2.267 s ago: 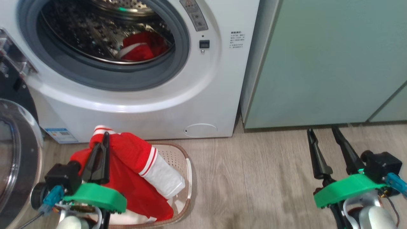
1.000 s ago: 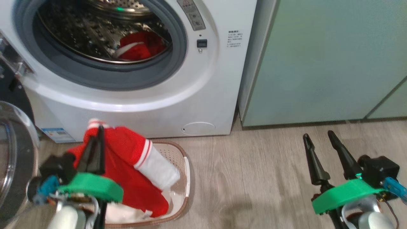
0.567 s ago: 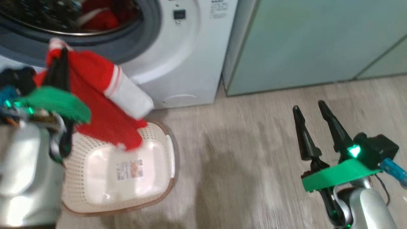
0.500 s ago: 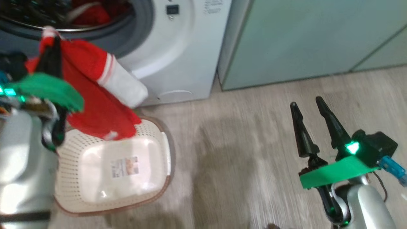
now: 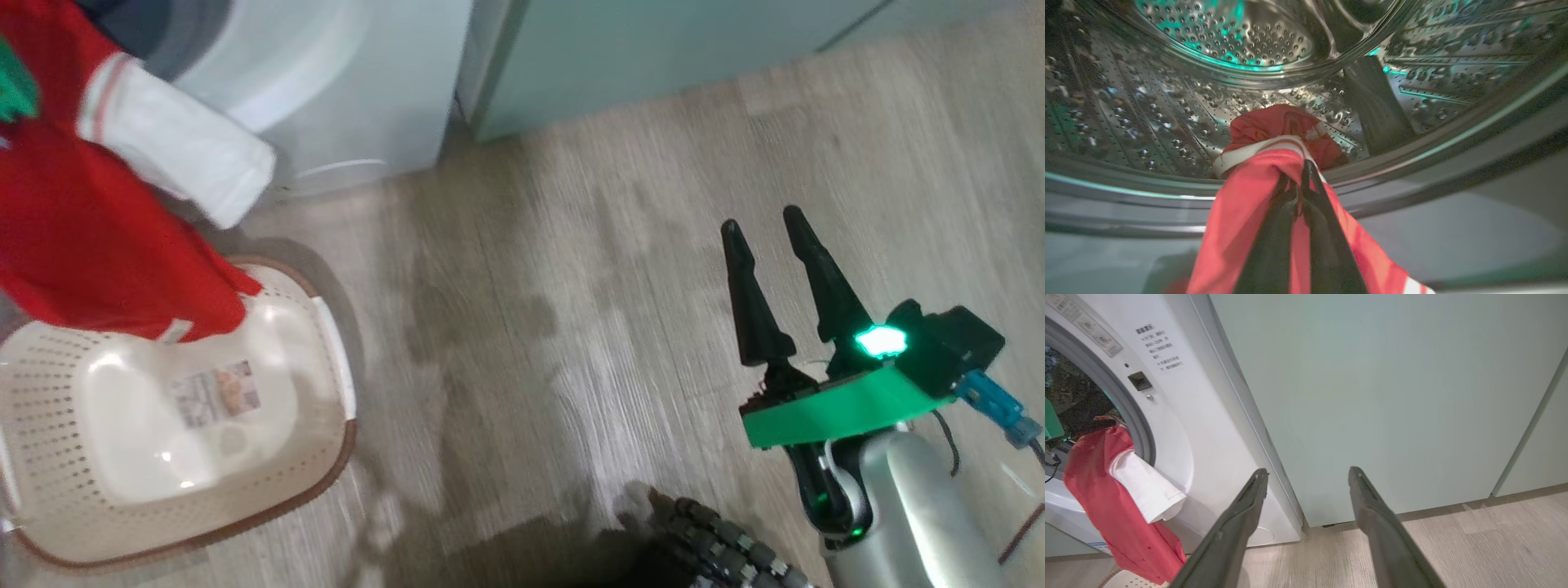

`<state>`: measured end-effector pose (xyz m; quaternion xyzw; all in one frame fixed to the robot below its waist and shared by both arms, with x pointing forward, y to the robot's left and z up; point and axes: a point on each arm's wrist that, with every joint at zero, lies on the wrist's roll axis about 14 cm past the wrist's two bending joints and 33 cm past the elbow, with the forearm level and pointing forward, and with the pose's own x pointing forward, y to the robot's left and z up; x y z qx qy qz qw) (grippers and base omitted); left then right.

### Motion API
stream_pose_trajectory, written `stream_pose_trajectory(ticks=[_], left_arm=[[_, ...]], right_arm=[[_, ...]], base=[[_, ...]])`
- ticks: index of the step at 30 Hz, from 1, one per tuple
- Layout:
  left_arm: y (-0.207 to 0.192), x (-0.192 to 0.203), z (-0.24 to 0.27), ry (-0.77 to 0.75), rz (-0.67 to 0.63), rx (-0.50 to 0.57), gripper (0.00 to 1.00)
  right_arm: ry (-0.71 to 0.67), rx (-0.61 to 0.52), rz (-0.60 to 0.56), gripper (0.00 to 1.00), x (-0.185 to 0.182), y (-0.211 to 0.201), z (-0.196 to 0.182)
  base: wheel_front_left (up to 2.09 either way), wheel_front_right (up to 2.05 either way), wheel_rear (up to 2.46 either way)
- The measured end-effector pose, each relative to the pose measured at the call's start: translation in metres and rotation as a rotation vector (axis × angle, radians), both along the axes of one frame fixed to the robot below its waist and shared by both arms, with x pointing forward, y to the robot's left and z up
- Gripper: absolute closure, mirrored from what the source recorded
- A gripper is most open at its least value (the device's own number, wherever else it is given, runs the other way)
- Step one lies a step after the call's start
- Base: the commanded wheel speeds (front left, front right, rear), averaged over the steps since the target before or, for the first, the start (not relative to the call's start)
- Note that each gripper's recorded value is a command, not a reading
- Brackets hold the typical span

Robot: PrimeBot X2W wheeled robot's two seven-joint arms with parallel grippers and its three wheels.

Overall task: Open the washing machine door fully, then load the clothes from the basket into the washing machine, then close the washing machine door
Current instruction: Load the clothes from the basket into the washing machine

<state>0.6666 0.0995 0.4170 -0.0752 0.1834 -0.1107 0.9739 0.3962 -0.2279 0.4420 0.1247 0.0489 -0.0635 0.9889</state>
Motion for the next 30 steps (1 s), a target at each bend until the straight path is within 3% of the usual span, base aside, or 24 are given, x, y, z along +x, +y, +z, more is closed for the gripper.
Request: stream_pose_trajectory(ticks=[8, 14, 20, 30], left_arm=[[0.001, 0.039, -0.034, 0.122, 0.017, -0.005, 1.00], [0.011, 0.065, -0.042, 0.094, 0.019, 0.080, 1.00], [0.008, 0.093, -0.025, -0.052, 0.012, 0.127, 1.00], [0.009, 0.123, 0.041, -0.451, 0.050, 0.105, 1.00]], right_arm=[[0.055, 0.002, -0.022, 0.00, 0.003, -0.007, -0.021], [0.074, -0.003, -0.041, 0.00, 0.006, -0.014, -0.028], [0.101, -0.006, -0.060, 0.00, 0.004, -0.019, -0.036], [0.111, -0.018, -0.062, 0.00, 0.009, -0.023, -0.041]], base=[[0.00, 0.00, 0.00], [0.00, 0.00, 0.00], [0.00, 0.00, 0.00], [0.00, 0.00, 0.00]])
